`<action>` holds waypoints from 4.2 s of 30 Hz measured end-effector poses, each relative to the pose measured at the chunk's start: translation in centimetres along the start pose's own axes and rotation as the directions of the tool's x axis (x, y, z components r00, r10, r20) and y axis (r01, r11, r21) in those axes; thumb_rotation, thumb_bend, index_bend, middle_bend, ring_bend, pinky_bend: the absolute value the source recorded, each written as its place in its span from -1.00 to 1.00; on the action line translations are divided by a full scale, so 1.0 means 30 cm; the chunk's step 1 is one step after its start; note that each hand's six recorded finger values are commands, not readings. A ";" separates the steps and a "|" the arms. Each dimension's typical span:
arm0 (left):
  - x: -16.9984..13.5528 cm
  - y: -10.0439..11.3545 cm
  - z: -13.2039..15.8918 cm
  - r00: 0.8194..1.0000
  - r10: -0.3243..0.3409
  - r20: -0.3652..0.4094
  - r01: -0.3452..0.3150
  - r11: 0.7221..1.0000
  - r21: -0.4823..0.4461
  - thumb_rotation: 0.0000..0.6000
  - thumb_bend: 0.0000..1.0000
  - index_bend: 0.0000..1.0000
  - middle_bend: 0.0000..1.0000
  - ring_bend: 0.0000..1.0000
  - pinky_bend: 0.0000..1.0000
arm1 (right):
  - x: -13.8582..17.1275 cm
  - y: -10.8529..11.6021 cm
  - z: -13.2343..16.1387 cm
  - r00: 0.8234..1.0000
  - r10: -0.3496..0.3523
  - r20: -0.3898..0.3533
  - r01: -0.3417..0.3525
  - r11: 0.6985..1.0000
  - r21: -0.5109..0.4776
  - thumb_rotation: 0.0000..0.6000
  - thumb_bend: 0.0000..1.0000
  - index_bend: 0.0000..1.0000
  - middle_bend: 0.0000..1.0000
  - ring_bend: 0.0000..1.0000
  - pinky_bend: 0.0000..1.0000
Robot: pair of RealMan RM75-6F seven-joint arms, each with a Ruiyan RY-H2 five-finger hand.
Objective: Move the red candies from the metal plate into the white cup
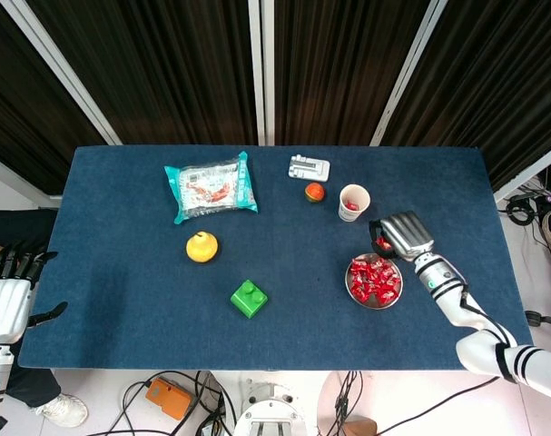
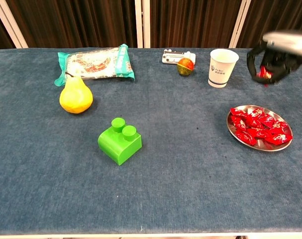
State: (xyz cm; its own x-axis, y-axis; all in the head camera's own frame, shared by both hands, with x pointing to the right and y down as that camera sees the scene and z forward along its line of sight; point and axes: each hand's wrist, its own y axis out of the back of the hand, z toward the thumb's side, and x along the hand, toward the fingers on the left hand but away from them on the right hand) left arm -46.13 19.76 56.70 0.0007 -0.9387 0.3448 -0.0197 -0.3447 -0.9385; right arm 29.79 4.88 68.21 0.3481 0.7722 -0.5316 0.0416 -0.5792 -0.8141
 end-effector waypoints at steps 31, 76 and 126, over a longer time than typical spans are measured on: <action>0.002 -0.006 0.007 1.000 -0.015 -0.006 0.015 1.000 0.005 1.00 -0.91 -0.59 -0.73 -0.93 -1.00 | -0.350 0.046 0.003 0.994 -0.015 0.108 0.030 0.990 -0.136 1.00 0.18 -0.21 0.98 1.00 1.00; 0.002 -0.010 0.008 1.000 -0.011 -0.003 0.011 1.000 -0.003 1.00 -0.91 -0.59 -0.73 -0.93 -1.00 | -0.044 0.092 0.031 0.995 -0.072 -0.067 0.066 0.994 -0.089 1.00 -0.51 0.01 0.98 1.00 1.00; -0.004 -0.013 0.007 1.000 0.001 0.006 -0.001 1.000 -0.010 1.00 -0.91 -0.59 -0.73 -0.93 -1.00 | -0.046 0.044 0.039 0.999 -0.005 -0.036 0.008 0.996 0.087 1.00 0.15 0.33 0.98 1.00 1.00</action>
State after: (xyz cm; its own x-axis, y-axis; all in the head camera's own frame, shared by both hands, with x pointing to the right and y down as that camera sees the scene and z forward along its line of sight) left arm -45.90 20.01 57.03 0.0065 -0.9392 0.3434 -0.0300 -0.3434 -0.9387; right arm 28.28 3.36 67.59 0.3814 0.7648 -0.5192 -0.0374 -0.5484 -0.8354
